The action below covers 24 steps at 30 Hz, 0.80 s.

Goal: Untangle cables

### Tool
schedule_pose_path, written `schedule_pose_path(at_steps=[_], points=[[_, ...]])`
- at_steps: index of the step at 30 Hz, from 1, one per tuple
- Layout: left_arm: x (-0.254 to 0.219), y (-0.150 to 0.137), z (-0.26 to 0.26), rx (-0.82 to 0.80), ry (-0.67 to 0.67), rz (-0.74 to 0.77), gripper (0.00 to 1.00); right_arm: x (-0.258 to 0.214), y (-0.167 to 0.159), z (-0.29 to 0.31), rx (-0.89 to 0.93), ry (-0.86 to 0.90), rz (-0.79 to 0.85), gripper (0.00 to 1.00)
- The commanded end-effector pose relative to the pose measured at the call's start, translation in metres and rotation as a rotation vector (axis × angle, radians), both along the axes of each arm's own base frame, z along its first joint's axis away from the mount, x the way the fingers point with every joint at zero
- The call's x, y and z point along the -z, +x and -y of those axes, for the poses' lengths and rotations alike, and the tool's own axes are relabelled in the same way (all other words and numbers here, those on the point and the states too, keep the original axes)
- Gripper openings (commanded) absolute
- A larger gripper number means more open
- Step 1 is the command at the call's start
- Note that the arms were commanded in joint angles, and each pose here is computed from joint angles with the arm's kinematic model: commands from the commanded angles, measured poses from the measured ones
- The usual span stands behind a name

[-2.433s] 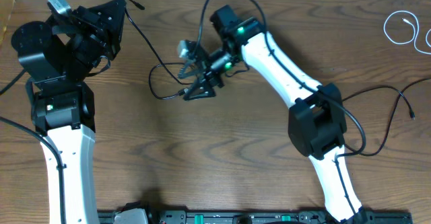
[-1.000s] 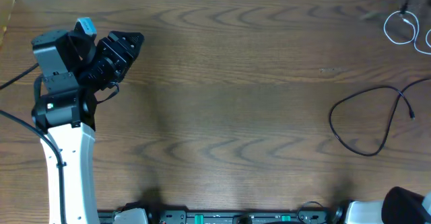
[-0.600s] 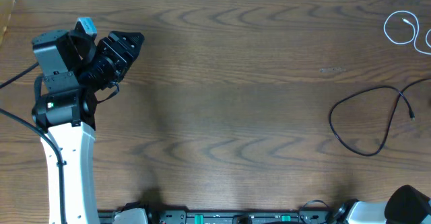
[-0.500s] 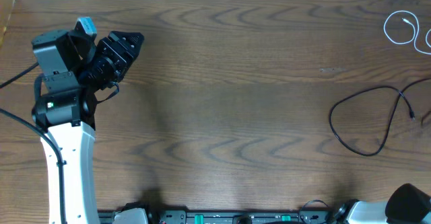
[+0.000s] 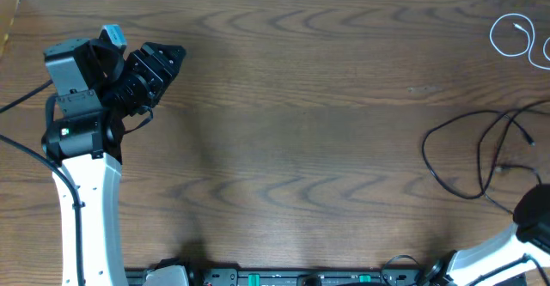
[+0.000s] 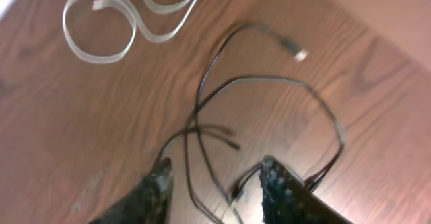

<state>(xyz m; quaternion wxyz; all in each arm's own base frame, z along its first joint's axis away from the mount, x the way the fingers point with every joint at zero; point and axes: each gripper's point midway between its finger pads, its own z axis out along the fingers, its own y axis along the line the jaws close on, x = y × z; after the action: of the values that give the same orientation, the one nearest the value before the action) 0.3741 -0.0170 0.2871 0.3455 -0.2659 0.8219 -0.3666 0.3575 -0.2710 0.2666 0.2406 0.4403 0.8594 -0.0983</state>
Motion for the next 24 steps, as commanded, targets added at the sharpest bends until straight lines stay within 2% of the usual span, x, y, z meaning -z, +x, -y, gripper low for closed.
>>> schedule_pose_path(at_steps=[1, 3, 7, 9, 12, 13, 14, 15, 16, 17, 20, 24], points=[[-0.003, 0.002, -0.004, 0.002, 0.03, 0.016, 0.64, 0.007, 0.022, -0.031, -0.151, 0.151, 0.075, 0.44], [-0.003, 0.002, -0.003, 0.018, 0.05, 0.024, 0.64, 0.002, 0.04, -0.061, -0.337, 0.223, 0.142, 0.49], [0.002, -0.001, 0.002, 0.093, 0.137, 0.053, 0.64, -0.012, 0.061, -0.125, -0.692, 0.308, 0.242, 0.68], [0.006, -0.004, 0.008, 0.144, 0.185, 0.062, 0.64, -0.013, 0.063, -0.155, -0.834, 0.329, 0.243, 0.77], [0.016, -0.01, 0.012, 0.202, 0.268, 0.051, 0.66, -0.01, 0.06, -0.201, -1.017, 0.338, 0.199, 0.82], [0.022, -0.012, 0.01, 0.197, 0.296, 0.027, 0.69, -0.008, 0.059, -0.216, -1.081, 0.335, 0.181, 0.85], [0.029, -0.014, 0.005, 0.18, 0.326, -0.007, 0.72, -0.007, 0.057, -0.229, -1.138, 0.331, 0.166, 0.93], [0.036, -0.017, 0.001, 0.161, 0.352, -0.04, 0.79, -0.005, 0.056, -0.244, -1.194, 0.324, 0.147, 0.99], [0.044, -0.02, -0.005, 0.138, 0.381, -0.084, 0.95, -0.003, 0.055, -0.256, -1.23, 0.318, 0.127, 0.99], [0.051, -0.024, -0.009, 0.123, 0.403, -0.122, 0.99, -0.001, 0.055, -0.268, -1.258, 0.308, 0.106, 0.99], [0.064, -0.035, -0.018, 0.094, 0.44, -0.206, 0.99, 0.003, 0.059, -0.299, -1.286, 0.276, 0.054, 0.99], [0.066, -0.037, -0.018, 0.097, 0.438, -0.219, 1.0, 0.007, 0.059, -0.336, -1.256, 0.242, -0.005, 0.99]])
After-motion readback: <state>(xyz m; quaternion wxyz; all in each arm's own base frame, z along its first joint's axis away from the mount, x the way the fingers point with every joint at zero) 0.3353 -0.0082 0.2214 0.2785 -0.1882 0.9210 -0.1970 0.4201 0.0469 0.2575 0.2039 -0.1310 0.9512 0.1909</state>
